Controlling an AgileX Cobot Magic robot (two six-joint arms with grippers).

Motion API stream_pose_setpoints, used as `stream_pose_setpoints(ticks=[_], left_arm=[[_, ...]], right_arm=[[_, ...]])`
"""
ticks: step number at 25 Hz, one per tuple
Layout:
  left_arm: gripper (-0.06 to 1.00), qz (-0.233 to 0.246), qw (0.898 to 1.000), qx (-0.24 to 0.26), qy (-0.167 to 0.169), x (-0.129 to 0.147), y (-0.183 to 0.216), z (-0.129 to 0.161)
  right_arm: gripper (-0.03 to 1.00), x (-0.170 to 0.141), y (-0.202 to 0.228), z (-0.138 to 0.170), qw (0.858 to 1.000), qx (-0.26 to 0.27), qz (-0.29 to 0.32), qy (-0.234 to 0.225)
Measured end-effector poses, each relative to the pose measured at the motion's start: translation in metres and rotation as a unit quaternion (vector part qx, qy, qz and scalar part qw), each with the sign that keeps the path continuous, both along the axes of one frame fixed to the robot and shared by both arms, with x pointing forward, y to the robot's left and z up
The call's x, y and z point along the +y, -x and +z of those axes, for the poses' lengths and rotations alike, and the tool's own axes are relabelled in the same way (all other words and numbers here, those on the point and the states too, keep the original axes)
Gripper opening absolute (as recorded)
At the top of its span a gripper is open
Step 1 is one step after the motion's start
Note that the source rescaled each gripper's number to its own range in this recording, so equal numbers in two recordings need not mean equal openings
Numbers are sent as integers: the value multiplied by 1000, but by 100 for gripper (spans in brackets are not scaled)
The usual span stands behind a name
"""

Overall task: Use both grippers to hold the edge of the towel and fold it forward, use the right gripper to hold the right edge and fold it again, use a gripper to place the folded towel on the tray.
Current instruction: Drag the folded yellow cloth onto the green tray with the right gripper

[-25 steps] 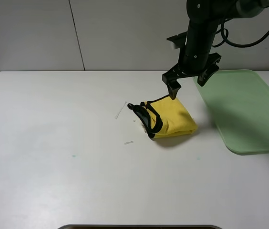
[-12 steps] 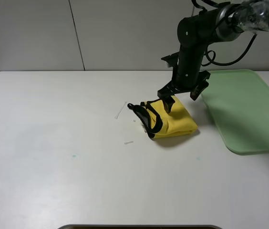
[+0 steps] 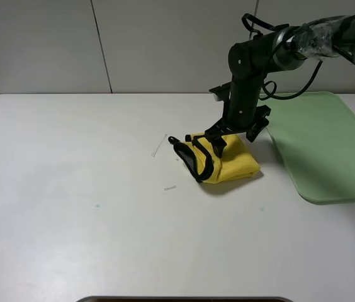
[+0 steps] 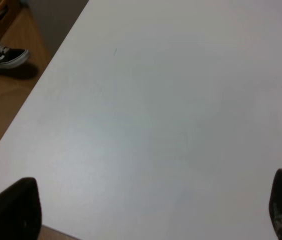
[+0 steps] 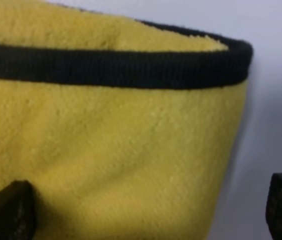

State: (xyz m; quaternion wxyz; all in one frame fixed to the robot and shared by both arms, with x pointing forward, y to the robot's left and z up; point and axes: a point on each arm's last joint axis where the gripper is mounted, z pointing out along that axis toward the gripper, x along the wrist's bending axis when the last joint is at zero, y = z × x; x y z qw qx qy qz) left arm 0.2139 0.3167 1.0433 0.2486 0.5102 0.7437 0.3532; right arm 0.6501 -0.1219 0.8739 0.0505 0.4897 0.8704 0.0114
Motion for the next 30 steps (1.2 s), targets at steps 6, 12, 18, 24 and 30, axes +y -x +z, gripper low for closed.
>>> stream_pose_setpoints(ticks=[6, 12, 18, 24, 30], left_arm=[[90, 0, 1000, 0, 0, 0, 0, 0], [90, 0, 1000, 0, 0, 0, 0, 0], [90, 0, 1000, 0, 0, 0, 0, 0], [90, 0, 1000, 0, 0, 0, 0, 0], [90, 0, 1000, 0, 0, 0, 0, 0]], right_arm=[[100, 0, 0, -1, 1000, 1, 2, 0], [79, 2, 1, -2, 1000, 8, -5, -9], [32, 4, 1, -3, 1000, 10, -8, -16], [13, 4, 1, -3, 1000, 8, -6, -14], [13, 4, 1, -1, 1000, 6, -5, -14]])
